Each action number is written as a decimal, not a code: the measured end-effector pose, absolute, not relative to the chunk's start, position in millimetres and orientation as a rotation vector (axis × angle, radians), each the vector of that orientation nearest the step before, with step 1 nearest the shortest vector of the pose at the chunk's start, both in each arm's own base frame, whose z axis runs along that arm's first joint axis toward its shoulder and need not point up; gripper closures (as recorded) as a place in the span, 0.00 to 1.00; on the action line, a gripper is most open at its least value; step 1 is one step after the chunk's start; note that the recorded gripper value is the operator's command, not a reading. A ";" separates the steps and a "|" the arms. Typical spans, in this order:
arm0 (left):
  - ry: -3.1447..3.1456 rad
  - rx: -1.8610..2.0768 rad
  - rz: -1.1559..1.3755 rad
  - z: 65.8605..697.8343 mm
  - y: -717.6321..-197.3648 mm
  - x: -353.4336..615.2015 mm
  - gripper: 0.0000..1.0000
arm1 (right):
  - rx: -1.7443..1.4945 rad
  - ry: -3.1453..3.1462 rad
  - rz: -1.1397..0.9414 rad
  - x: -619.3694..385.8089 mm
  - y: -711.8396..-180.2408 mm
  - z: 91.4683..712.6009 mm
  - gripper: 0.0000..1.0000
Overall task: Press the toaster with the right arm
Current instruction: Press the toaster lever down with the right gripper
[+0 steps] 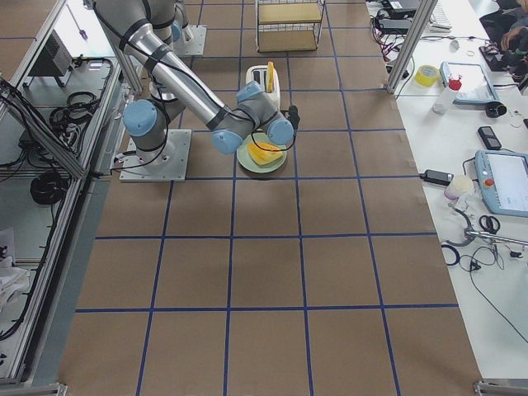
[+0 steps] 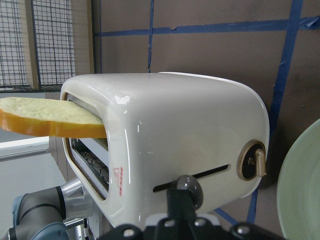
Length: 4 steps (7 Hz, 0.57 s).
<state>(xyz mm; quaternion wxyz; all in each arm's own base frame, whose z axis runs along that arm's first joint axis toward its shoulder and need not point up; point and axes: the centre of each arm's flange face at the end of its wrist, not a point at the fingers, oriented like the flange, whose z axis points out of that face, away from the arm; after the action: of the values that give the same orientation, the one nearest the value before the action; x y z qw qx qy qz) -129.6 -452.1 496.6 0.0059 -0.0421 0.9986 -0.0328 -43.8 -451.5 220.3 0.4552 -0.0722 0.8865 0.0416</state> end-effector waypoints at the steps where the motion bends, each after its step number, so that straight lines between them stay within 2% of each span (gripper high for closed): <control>1: 3.125 -0.132 -0.102 496.6 -452.1 -129.6 0.00 | -0.183 2.194 0.093 -41.2 -447.0 211.5 1.00; 4: 3.125 -0.132 -0.102 496.6 -452.1 -129.6 0.00 | -0.197 2.210 0.079 -39.1 -442.5 202.4 1.00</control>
<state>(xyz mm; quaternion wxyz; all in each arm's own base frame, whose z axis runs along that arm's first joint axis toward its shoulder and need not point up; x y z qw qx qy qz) -129.6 -452.1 496.6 0.0059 -0.0422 0.9986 -0.0327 -39.1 -442.5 202.4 0.4445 -0.0794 0.8917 0.0320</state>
